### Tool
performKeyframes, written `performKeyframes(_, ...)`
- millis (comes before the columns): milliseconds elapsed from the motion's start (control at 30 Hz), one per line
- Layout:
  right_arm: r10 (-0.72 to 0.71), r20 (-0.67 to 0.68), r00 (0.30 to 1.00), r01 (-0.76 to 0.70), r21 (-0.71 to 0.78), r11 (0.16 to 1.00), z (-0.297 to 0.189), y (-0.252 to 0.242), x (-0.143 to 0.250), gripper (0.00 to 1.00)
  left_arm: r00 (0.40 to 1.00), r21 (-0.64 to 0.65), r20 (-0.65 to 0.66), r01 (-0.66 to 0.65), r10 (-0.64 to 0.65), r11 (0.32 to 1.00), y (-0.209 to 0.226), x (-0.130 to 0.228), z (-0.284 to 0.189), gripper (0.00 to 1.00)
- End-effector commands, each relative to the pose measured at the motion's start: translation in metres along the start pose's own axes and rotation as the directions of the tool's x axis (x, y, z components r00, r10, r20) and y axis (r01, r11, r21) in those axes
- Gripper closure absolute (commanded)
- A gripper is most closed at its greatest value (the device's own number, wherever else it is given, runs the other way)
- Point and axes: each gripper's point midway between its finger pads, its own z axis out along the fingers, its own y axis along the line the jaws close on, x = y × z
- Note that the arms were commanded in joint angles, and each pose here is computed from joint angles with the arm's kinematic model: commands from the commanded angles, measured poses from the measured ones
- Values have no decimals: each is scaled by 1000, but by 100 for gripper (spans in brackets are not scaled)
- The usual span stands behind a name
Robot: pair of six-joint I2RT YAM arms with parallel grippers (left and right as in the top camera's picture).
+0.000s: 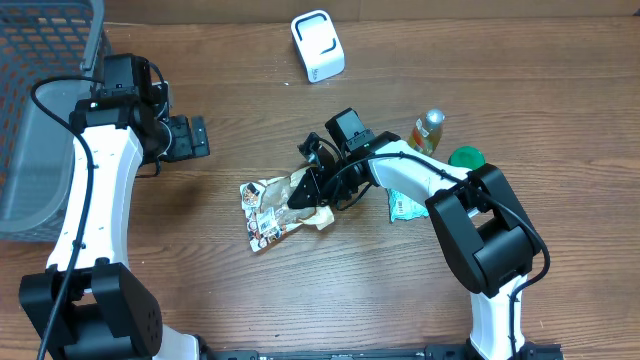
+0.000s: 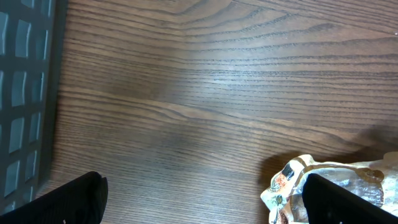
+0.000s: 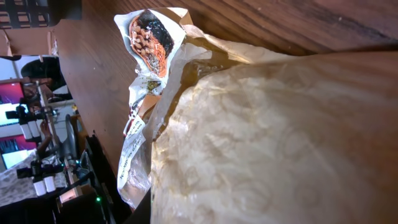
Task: Scan the item barcode
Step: 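Lift the PanTree bag with the right gripper up toward the white scanner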
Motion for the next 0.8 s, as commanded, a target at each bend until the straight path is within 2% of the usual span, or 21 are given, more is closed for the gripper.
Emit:
performKeyframes(0,-161,105,981,163,-7,987,-34,44,-28,89,1000,13,17,-13,13,1000,-2,-5,-4,0)
performKeyframes(133,-294,170,941,271,145,952,-70,60,-40,90,1000,13,18,-14,13,1000,-2,-5,-4,0)
performKeyframes(233,-429,185,884,371,278,886,-103,72,-43,90,1000,13,18,-14,13,1000,-2,-5,-4,1)
performKeyframes(400,-564,186,804,449,433,782,-141,84,-44,94,1000,13,18,-14,13,1000,-2,-5,-4,0)
performKeyframes(667,-722,163,672,532,572,625,-178,100,-51,95,1000,13,18,-14,13,1000,-2,-5,-4,0)
performKeyframes(767,-753,165,637,551,586,594,-187,109,-51,92,1000,13,19,-14,13,1000,-2,-5,-4,0)
